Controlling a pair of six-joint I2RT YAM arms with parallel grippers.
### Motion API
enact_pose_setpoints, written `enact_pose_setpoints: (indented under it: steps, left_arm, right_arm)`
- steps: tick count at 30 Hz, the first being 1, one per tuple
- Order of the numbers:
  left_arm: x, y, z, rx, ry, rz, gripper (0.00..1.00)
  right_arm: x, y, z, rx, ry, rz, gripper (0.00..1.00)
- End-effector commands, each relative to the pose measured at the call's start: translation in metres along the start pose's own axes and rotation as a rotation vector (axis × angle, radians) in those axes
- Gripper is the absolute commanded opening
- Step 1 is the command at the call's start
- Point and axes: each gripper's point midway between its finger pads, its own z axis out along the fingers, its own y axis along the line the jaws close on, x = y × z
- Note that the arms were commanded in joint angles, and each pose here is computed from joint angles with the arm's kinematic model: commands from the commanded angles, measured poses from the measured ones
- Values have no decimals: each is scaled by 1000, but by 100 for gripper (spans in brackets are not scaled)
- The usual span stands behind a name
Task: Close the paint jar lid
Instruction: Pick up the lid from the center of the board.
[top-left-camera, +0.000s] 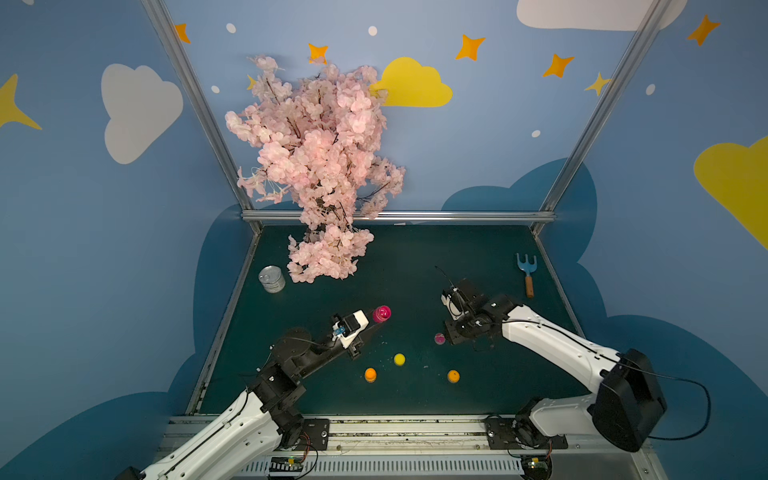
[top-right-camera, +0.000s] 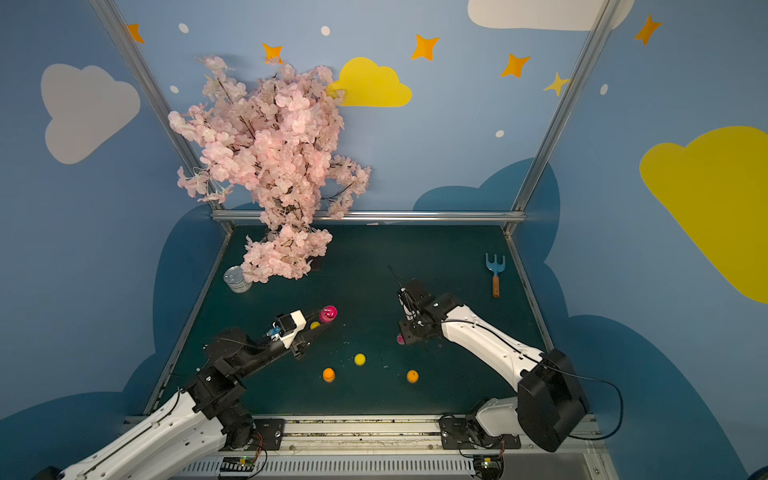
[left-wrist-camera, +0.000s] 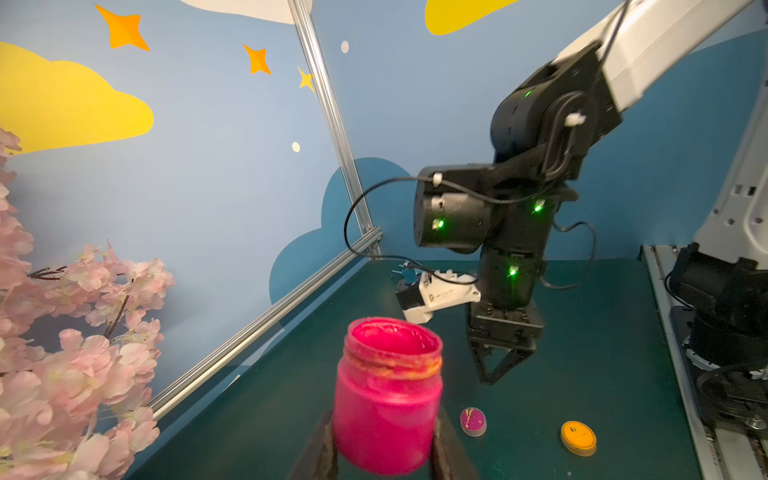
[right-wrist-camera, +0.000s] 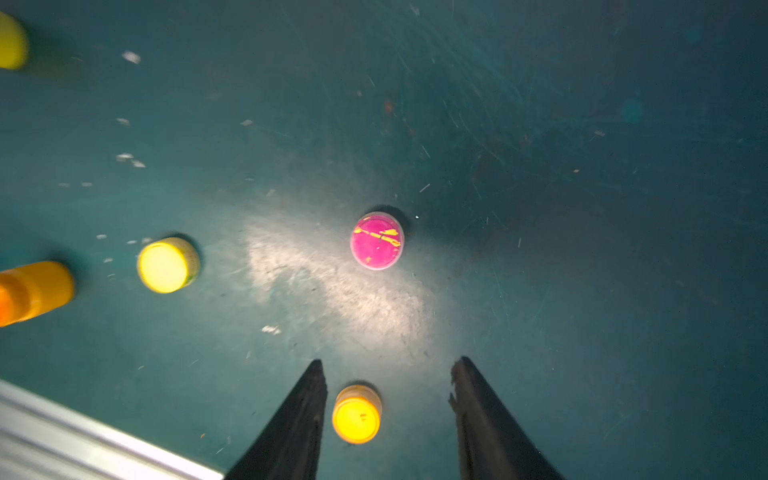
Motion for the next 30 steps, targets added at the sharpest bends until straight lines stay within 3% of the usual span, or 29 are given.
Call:
enact_pose_setpoints:
  steps: [1, 16, 30]
  left_arm:
    - [2, -7, -5, 38, 27, 0, 25]
    - [1, -7, -5, 43, 25, 4, 26]
    - [4, -8, -4, 43, 33, 3, 26]
  right_arm:
    - [-8, 3, 12, 35, 12, -18, 48]
    - [-13, 10, 63, 78, 34, -47, 49]
    - [-11, 13, 75, 77, 59, -51, 44]
